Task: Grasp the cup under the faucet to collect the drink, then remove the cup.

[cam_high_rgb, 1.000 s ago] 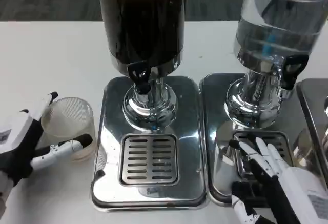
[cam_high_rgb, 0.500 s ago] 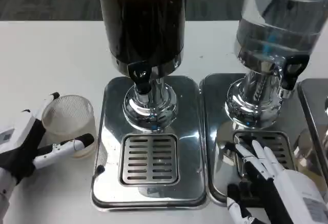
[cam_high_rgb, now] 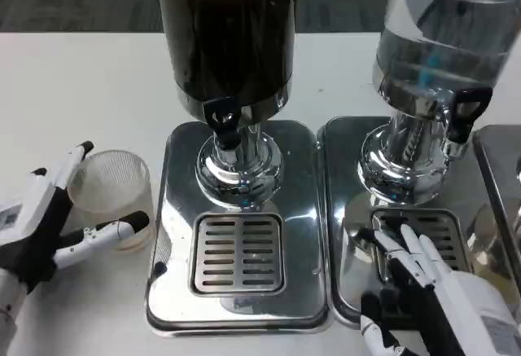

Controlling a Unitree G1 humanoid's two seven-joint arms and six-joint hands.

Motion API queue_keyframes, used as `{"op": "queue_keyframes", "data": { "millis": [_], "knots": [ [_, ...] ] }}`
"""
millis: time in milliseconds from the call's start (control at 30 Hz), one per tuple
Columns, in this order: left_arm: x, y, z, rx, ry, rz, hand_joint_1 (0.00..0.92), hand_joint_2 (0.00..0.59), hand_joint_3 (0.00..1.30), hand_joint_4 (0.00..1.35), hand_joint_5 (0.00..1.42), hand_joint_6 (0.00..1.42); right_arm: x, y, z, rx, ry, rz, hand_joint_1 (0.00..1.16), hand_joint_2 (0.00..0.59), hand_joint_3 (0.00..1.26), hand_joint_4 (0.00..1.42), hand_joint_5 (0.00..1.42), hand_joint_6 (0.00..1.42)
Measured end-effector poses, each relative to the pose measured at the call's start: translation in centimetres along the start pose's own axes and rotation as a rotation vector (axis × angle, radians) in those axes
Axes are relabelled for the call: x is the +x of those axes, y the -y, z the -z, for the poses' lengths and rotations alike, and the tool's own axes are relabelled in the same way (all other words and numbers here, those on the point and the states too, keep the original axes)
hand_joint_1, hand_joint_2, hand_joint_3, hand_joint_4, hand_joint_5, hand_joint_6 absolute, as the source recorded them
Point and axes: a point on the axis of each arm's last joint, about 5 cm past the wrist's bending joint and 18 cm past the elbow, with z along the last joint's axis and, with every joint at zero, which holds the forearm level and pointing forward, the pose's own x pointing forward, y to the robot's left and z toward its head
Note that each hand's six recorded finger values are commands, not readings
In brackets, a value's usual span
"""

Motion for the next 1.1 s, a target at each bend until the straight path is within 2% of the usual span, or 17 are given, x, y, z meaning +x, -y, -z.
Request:
{"op": "queue_keyframes", "data": {
  "millis": [300,767,1100],
  "knots": [
    [-0.1,0.4,0.34,-0.018,0.016,-0.010,0.000,0.078,0.00,0.00,0.10,0.06,0.0,0.00,0.03,0.000,-0.008,0.001,0.58,0.561,0.14,0.00,0.00,0.09],
    [0.3,1.0,0.01,-0.047,0.039,-0.034,0.009,0.142,0.00,0.00,0.23,0.17,0.2,0.01,-0.06,0.007,-0.005,0.011,0.58,0.557,0.14,0.00,0.00,0.08],
    [0.4,1.7,-0.34,-0.073,0.059,-0.049,0.027,0.154,0.03,0.01,0.30,0.23,0.5,0.11,-0.09,0.007,0.001,0.021,0.56,0.564,0.14,0.03,0.00,0.08]
  ]
}}
